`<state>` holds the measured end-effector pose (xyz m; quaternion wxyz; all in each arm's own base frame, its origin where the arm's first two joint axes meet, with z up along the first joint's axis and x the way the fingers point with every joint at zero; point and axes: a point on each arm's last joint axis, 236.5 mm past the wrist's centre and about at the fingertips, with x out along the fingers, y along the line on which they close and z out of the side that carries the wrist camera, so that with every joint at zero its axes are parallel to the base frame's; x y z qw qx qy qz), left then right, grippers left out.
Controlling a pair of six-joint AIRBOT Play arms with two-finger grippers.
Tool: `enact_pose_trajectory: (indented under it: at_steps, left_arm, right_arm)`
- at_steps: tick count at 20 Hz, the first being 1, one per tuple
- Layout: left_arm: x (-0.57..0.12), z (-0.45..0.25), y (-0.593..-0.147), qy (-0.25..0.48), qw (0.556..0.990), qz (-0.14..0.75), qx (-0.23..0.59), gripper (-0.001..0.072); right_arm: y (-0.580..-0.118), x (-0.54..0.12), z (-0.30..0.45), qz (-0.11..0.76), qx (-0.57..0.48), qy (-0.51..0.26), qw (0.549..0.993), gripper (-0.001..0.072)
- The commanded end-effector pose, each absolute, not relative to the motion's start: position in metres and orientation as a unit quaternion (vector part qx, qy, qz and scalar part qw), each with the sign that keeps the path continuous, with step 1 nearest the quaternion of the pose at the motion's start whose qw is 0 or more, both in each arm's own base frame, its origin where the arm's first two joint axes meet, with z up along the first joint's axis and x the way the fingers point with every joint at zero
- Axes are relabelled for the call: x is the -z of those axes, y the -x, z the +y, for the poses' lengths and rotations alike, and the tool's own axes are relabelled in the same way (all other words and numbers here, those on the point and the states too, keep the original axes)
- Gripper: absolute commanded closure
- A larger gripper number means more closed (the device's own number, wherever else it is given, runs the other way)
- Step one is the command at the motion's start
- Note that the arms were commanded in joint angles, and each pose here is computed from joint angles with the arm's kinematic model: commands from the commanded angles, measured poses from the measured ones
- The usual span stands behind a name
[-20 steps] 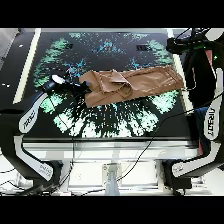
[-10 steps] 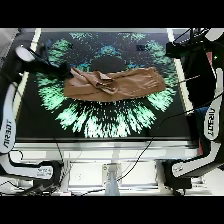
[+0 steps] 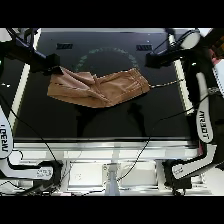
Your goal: Fold the clothes and pants, and hang the long-sleeved shirts on hangers.
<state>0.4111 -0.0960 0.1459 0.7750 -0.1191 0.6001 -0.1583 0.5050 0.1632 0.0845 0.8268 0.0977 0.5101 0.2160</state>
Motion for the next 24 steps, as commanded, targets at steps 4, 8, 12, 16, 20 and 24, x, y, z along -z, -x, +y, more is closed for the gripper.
enact_pose_trajectory:
  at_steps: [4, 8, 12, 16, 20, 24]
  left_arm:
    - [-0.145, -0.095, -0.392, 0.106, 0.753, 0.629, 0.161, 0.0695]
    - [-0.146, -0.096, -0.393, 0.096, 0.756, 0.625, 0.17, 0.0695]
    - [-0.151, -0.099, -0.414, 0.105, 0.784, 0.588, 0.169, 0.0695]
    - [-0.162, -0.116, -0.438, 0.089, 0.818, 0.536, 0.189, 0.0695]
    - [-0.172, -0.141, -0.46, 0.082, 0.845, 0.487, 0.207, 0.0695]
    - [-0.157, -0.173, -0.468, 0.072, 0.84, 0.486, 0.23, 0.0695]
  right_arm:
    - [-0.496, -0.031, 0.304, 0.483, -0.261, -0.112, 0.829, 0.0669]
    - [-0.482, 0.029, 0.357, 0.516, -0.248, -0.145, 0.807, 0.0669]
    - [-0.441, 0.078, 0.406, 0.573, -0.261, -0.174, 0.757, 0.0669]
    - [-0.392, 0.1, 0.457, 0.595, -0.291, -0.163, 0.731, 0.0669]
    - [-0.375, 0.082, 0.496, 0.579, -0.315, -0.2, 0.725, 0.0669]
    - [-0.38, 0.056, 0.518, 0.573, -0.311, -0.307, 0.693, 0.067]
